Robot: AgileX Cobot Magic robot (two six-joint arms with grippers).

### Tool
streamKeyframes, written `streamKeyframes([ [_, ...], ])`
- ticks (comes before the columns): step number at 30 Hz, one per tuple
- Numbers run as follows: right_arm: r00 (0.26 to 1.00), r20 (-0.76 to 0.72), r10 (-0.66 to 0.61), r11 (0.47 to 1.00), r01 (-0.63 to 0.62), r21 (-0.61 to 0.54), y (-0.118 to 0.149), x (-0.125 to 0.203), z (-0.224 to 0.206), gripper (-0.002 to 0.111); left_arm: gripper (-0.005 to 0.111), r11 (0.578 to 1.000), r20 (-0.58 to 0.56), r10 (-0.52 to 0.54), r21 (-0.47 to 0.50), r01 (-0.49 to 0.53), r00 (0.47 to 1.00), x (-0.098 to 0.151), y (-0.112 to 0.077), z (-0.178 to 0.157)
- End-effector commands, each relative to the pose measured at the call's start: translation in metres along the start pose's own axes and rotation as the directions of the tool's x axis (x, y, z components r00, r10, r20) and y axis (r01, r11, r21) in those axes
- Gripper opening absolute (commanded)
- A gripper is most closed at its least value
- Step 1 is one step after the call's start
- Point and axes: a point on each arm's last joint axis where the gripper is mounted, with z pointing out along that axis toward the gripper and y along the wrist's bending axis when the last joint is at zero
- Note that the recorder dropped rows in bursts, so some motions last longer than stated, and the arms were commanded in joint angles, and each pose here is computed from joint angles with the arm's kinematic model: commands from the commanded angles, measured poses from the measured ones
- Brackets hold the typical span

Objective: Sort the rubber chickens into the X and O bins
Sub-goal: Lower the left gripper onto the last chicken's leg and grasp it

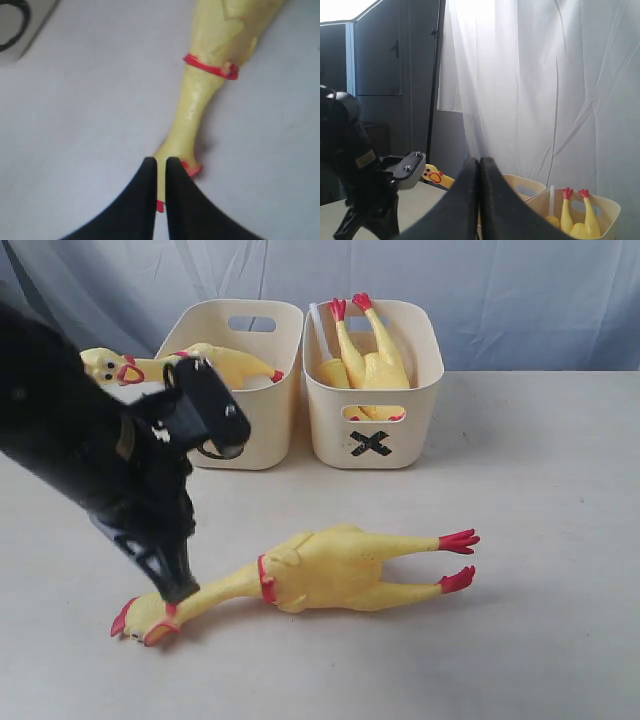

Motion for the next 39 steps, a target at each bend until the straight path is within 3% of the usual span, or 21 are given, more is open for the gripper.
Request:
streamKeyframes([
  [1,1.0,0.0,-0.01,1.0,0.01,0.005,0.0,0.001,-0.001,-0.001,0.007,0.989,0.075,0.127,0.069,-0.132,0.989,0.011,-0.017,0.019],
  [5,1.0,0.0,-0.01,1.0,0.01,0.005,0.0,0.001,-0.001,-0.001,0.012,0.987,0.134,0.142,0.054,-0.15,0.981,0.013,-0.02,0.028],
  [12,1.0,0.0,-0.01,1.0,0.01,0.005,0.0,0.001,-0.001,-0.001,0.049,0.986,0.145,0.149,0.054,-0.158,0.978,0.013,-0.021,0.037],
  [15,1.0,0.0,-0.01,1.0,0.01,0.005,0.0,0.001,-0.001,-0.001,0.056,0.988,0.156,0.126,0.064,-0.138,0.98,0.01,-0.022,0.044],
  [29,1.0,0.0,-0.01,1.0,0.01,0.007,0.0,0.001,-0.001,-0.001,0.057,0.965,0.079,0.247,0.066,-0.252,0.966,0.008,-0.024,0.088],
  [39,1.0,0.0,-0.01,1.0,0.01,0.004,0.0,0.001,-0.001,-0.001,0.056,0.961,0.046,0.258,0.086,-0.261,0.965,0.008,-0.027,0.118],
])
